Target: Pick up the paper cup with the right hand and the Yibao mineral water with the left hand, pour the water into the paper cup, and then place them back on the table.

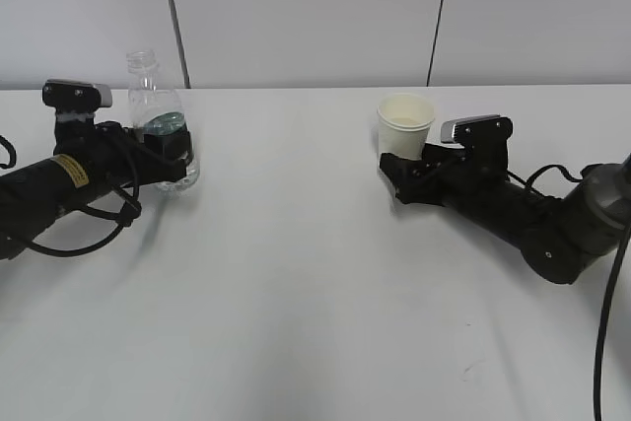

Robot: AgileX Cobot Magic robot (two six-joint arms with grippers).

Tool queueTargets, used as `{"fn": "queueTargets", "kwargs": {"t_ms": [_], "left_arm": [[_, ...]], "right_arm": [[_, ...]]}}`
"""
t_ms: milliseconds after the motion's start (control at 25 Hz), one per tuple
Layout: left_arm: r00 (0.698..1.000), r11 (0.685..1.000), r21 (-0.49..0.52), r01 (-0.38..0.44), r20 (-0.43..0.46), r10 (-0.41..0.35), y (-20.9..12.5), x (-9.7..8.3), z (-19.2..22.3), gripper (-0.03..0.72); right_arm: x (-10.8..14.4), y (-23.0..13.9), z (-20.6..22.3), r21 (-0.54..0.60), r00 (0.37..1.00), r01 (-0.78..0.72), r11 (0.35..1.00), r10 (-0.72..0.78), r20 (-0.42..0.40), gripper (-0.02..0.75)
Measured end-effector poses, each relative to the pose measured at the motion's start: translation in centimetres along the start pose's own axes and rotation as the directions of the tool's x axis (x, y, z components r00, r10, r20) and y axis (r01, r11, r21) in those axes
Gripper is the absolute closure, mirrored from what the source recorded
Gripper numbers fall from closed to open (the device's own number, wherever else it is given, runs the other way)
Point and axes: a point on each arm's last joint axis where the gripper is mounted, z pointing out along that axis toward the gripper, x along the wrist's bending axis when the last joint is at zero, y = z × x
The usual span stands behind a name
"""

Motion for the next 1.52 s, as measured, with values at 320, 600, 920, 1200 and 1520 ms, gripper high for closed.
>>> {"fn": "queueTargets", "kwargs": {"t_ms": [320,600,920,1200,1520], "left_arm": [[1.0,1.0,0.0,0.0,0.0,0.0,0.0,0.0,0.0,0.37],[1.0,1.0,0.0,0.001,-0.001,-0.001,0.0,0.0,0.0,0.37],[1.0,1.0,0.0,0.001,-0.002,-0.001,0.0,0.0,0.0,0.37],[1.0,1.0,0.0,0.001,-0.002,-0.001,0.0,0.0,0.0,0.37],[1.0,1.0,0.011,-0.018,0.022,0.018,-0.1,-0.2,0.0,0.227]], "right_arm": [[0.2,1.2,-1.4,-0.006,0.999,0.014,1.0,-0.014,0.035,0.115],[0.5,1.2,-2.9,0.002,0.997,-0.008,1.0,0.008,0.071,0.133],[1.7,2.6,-6.0,0.007,0.998,-0.011,1.0,0.01,0.069,0.145],[3.2,4.9,-9.8,-0.034,0.998,-0.005,0.999,0.007,0.062,0.145],[4.1,7.0,-11.7,-0.112,0.999,0.01,0.994,-0.004,0.05,0.145]]}}
